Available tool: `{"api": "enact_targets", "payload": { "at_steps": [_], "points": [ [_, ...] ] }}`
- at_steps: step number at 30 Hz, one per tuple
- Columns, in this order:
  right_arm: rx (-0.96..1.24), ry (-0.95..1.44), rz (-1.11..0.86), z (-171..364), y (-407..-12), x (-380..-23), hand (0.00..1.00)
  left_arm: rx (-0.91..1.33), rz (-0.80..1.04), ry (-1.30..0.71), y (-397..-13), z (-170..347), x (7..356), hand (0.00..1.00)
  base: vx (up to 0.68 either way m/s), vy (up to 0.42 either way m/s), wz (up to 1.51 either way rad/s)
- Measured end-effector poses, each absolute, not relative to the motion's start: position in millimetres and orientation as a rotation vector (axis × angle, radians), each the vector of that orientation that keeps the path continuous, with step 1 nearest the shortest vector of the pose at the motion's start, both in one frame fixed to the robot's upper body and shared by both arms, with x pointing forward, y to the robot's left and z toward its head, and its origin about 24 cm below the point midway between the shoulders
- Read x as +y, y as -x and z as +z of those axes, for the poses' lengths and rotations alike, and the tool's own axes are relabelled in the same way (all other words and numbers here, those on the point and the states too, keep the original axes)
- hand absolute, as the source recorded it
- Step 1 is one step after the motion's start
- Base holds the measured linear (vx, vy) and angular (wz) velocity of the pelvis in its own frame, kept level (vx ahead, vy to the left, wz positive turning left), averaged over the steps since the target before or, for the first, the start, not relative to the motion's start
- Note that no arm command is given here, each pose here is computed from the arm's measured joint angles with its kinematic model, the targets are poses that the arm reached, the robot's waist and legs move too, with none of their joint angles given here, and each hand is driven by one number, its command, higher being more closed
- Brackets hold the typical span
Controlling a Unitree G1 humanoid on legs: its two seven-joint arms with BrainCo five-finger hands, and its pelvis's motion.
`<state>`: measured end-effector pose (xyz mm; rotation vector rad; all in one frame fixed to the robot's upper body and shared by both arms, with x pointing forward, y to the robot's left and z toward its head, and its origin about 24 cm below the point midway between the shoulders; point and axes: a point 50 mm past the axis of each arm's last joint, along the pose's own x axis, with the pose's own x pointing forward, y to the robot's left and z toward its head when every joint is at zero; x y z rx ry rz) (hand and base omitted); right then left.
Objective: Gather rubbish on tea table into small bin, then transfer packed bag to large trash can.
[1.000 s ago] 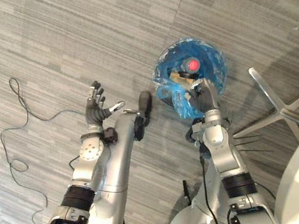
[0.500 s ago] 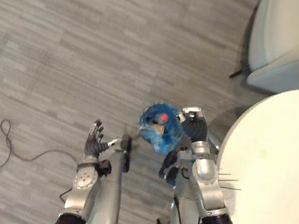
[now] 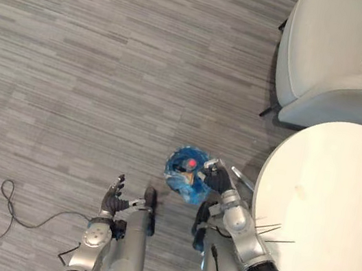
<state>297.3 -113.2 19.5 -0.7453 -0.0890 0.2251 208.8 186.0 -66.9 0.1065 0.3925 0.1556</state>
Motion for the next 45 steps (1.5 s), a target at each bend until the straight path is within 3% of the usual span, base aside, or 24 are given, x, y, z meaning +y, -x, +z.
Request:
{"api": "enact_targets", "payload": {
  "at_steps": [9,16,25,26,45],
  "points": [
    [-0.151,1.024,0.058,51,-335,-157,0.0,0.328,0.168,-0.081,-236,-54,174,0.0,-0.16,0.015,0.0],
    [-0.228,1.096,0.031,81,-354,-150,0.0,0.147,0.228,0.063,-265,-15,160,0.0,-0.09,-0.02,0.02],
    [-0.322,1.173,-0.03,131,-378,-149,0.0,-0.136,0.264,0.218,-290,50,167,0.0,-0.04,-0.006,0.06],
    [-0.318,1.178,-0.031,132,-379,-150,1.0,-0.138,0.273,0.224,-289,50,170,0.0,-0.02,0.025,-0.05],
    [-0.385,0.958,0.03,144,-370,-122,1.0,-0.124,0.277,0.223,-291,50,176,0.0,-0.01,0.01,0.03]
  ]
}}
